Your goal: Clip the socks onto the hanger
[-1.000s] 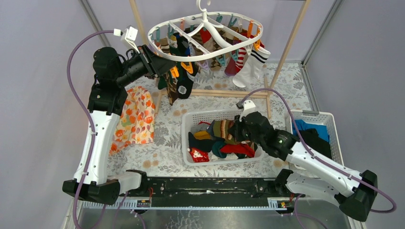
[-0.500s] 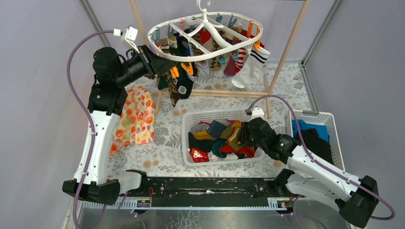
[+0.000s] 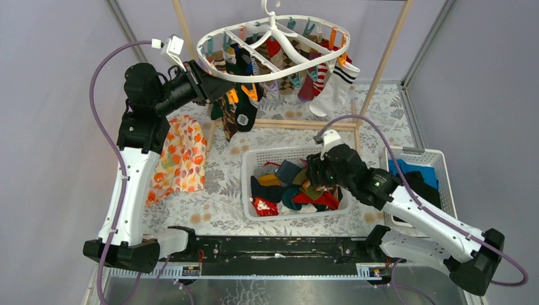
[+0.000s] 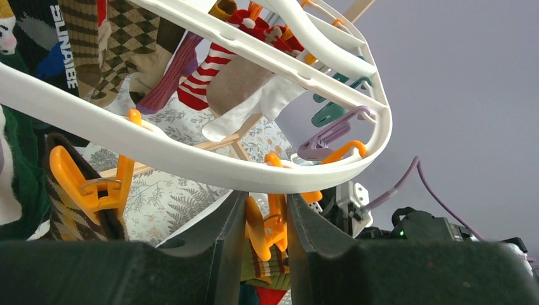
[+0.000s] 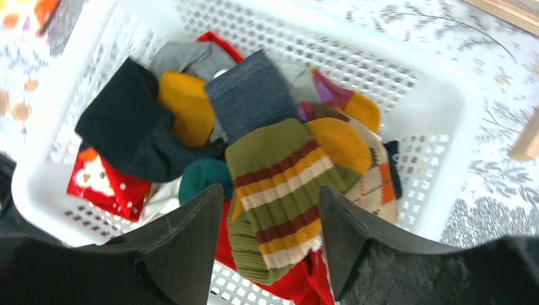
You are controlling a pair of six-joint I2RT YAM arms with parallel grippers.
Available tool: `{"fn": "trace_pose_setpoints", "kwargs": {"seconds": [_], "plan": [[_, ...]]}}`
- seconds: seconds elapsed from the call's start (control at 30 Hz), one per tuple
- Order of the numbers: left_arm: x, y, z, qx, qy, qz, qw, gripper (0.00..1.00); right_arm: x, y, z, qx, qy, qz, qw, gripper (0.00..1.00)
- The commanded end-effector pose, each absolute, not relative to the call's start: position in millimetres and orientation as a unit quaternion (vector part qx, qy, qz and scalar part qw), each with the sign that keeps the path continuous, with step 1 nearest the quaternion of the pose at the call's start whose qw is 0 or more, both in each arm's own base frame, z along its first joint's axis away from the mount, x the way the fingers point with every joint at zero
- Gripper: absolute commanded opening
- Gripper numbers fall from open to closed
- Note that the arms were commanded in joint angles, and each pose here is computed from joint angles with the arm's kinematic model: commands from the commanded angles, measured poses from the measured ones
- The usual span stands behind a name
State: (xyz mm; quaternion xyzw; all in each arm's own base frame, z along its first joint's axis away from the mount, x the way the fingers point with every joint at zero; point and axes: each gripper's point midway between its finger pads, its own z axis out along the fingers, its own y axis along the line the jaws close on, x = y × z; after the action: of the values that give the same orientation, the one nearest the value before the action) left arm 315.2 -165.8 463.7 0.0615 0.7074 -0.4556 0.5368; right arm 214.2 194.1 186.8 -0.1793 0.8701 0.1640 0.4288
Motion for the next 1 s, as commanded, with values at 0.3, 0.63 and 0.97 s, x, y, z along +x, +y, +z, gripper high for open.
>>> {"fn": "trace_pose_setpoints", "kwargs": {"seconds": [0.3,0.63,0.97], "plan": [[311.4,-163.9,467.2,0.076,0.697,-0.453,0.551,0.00,198.4,220.6,169.9,-0.340,0.862,0.043,0.375,0.60],[311.1,-164.2,466.5,0.077,0.695,-0.458,0.549,0.00,174.7,195.2,188.1,-0.097,0.882,0.179,0.425,0.65],[309.0,-163.3,468.0,0.076,0.695,-0.457,0.550,0.00,173.8,212.6,143.6,-0.154,0.899,0.159,0.379,0.55]]}}
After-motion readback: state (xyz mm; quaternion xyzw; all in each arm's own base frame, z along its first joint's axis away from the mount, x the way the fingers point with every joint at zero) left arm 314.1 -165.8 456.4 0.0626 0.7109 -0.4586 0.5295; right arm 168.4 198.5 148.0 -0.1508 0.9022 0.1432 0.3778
